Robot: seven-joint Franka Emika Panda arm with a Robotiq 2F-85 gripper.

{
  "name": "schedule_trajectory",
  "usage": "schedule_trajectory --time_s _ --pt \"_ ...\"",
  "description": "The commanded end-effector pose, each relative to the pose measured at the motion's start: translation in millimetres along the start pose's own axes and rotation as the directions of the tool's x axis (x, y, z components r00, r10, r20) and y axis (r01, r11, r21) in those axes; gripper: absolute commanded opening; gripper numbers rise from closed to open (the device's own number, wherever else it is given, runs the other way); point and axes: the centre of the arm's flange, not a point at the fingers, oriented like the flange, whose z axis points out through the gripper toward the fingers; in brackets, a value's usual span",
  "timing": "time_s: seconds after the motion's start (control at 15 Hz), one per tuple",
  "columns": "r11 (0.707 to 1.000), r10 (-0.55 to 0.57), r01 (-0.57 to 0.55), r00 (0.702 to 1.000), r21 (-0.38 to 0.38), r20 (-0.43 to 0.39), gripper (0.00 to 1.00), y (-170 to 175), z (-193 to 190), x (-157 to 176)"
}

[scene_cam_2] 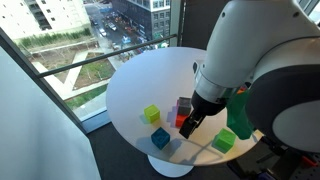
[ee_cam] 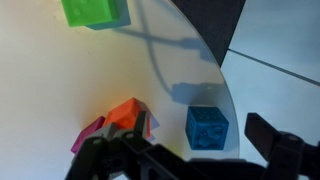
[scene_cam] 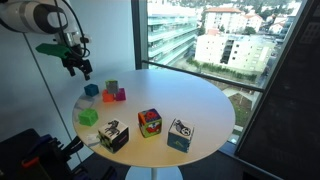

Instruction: Pick up the blue block and put it on the gray block

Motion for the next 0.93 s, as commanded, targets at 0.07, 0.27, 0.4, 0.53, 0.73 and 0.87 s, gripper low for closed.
schedule_trajectory --time_s 0.07,0.27,0.4,0.53,0.73,0.87 --pt "1.000 0.002 -0.002 1.000 0.000 0.000 1.00 -0.1 0.0 0.7" --pt "1.000 0.004 -0.004 1.000 -0.005 -0.003 1.00 -0.8 1.7 2.2" --pt "1.000 0.008 -0.008 1.000 -0.008 0.002 1.00 -2.5 5.8 4.4" --pt "1.000 0.012 -0.012 1.000 -0.008 0.001 1.00 -4.9 8.3 5.8" --pt "1.000 0.019 -0.020 1.000 -0.012 -0.009 1.00 -8.7 12.8 9.3" --pt "1.000 0.028 -0.029 0.999 -0.012 -0.024 1.00 -11.5 16.0 12.5"
